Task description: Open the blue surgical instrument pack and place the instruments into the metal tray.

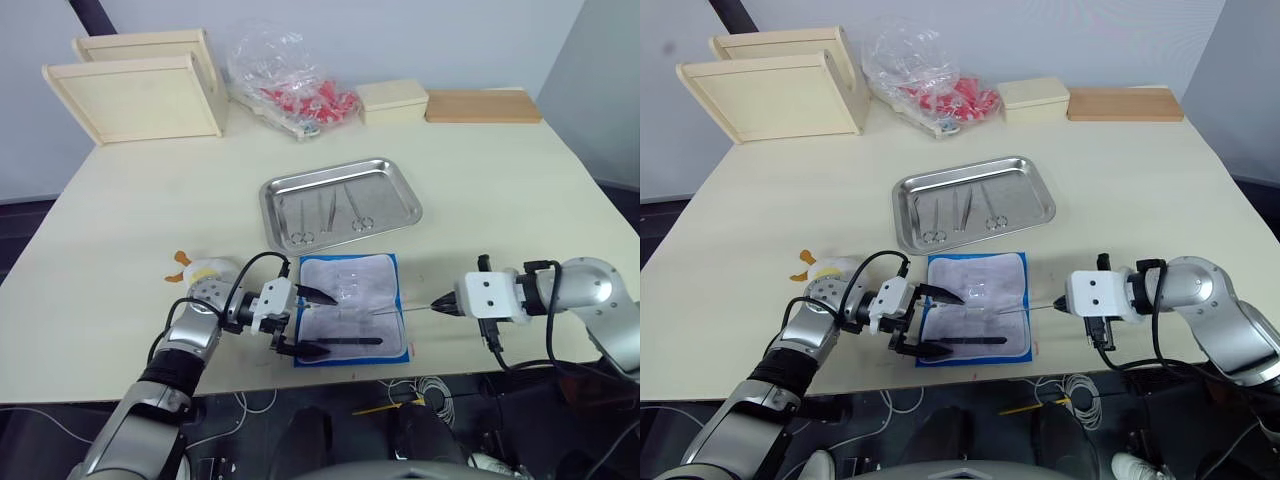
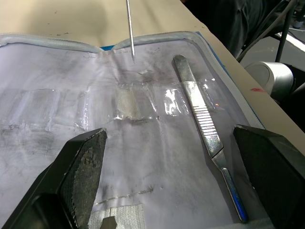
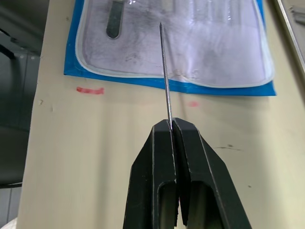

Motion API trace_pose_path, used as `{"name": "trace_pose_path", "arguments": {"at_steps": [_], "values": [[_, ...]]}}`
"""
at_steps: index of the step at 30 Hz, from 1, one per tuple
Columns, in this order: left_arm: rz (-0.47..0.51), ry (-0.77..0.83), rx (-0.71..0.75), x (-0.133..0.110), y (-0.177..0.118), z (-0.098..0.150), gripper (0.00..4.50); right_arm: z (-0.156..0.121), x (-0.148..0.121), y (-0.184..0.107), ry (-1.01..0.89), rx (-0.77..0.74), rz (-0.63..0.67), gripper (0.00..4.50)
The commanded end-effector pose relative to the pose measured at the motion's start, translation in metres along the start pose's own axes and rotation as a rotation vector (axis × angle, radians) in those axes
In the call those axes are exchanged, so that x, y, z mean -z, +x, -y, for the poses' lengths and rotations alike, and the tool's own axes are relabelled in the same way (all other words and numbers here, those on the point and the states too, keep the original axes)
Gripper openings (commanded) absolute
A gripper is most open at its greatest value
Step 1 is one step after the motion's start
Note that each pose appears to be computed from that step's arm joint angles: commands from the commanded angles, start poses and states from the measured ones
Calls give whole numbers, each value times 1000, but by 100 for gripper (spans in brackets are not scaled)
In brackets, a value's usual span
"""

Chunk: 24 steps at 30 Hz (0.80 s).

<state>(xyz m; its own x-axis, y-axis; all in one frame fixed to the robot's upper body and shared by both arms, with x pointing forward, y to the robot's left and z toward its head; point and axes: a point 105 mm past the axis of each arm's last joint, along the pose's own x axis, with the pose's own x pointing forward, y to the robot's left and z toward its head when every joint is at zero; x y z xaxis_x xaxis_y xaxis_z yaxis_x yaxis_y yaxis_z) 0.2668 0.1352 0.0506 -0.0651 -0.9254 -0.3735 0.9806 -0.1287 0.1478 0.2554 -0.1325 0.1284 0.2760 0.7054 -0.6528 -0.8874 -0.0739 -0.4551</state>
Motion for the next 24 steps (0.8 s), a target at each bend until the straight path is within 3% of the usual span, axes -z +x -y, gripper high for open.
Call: {"name": "trace_pose_path", "arguments": {"at_steps": [1, 13, 24], "values": [[-107, -140, 83, 37, 6, 28, 450, 7, -7, -8, -13, 44, 18, 4], [-105, -139, 82, 35, 5, 28, 450, 34, -15, -4, 243, 233, 139, 4], [-104, -141, 77, 35, 6, 29, 450, 71, 2, 6, 518, 454, 169, 4]]}}
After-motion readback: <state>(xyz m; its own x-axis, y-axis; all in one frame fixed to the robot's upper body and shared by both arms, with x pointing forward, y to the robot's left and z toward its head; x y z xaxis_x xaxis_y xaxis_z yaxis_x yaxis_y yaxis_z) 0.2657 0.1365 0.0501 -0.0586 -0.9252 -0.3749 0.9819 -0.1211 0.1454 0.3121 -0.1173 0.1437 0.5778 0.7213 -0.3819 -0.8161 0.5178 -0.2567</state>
